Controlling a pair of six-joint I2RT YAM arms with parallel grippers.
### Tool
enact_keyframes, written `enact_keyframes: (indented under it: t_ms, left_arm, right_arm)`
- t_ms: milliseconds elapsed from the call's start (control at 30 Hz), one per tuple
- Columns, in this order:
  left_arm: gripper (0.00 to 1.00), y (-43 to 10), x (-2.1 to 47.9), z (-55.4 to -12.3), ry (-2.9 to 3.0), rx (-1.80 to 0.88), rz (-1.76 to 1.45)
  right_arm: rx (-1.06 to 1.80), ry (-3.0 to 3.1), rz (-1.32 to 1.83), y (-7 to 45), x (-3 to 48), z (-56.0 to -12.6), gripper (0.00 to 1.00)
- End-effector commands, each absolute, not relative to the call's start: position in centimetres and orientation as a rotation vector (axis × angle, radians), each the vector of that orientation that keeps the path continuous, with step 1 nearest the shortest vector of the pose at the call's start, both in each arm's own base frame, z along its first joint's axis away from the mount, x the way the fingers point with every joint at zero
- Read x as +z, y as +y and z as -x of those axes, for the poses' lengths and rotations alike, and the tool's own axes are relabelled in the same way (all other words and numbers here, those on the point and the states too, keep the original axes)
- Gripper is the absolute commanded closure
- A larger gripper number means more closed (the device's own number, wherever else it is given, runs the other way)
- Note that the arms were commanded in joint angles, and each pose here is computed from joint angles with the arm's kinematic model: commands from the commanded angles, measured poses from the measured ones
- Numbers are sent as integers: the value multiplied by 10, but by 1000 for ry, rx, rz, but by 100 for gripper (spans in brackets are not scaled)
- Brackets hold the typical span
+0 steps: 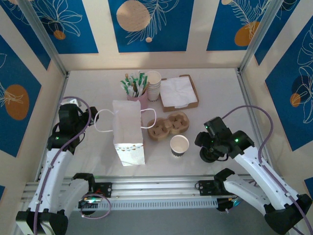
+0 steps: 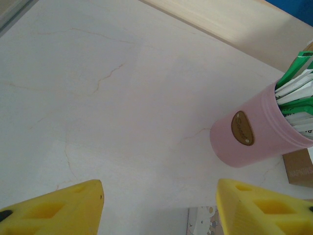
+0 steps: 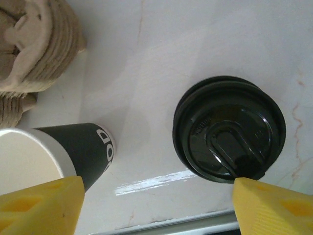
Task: Pack the takeout coffee
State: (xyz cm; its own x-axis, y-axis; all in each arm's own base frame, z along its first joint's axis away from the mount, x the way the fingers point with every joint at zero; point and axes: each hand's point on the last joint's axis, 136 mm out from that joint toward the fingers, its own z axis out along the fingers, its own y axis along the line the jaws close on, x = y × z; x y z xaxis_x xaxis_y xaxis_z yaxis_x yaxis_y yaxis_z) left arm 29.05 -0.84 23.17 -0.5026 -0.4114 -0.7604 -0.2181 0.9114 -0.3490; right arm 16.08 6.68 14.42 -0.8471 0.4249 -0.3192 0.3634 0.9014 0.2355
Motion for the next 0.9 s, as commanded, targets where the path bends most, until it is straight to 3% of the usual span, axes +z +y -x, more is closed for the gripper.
enact_keyframes:
  t_ms: [0, 367, 467, 867]
  left_arm:
    - [37, -4, 233, -289, 2097, -250, 477]
    - [37, -5, 233, -289, 2097, -257, 476]
    - [36, -5, 233, -289, 2096, -255, 478]
    - [36, -5, 233, -290, 2097, -255, 477]
  right_arm:
    - [248, 2740, -728, 62, 138, -148, 19]
    - [152, 2726, -958, 38, 108, -151, 17]
    - [138, 2727, -971, 36, 104, -152, 6]
    - [85, 2741, -1028, 32, 89, -152, 8]
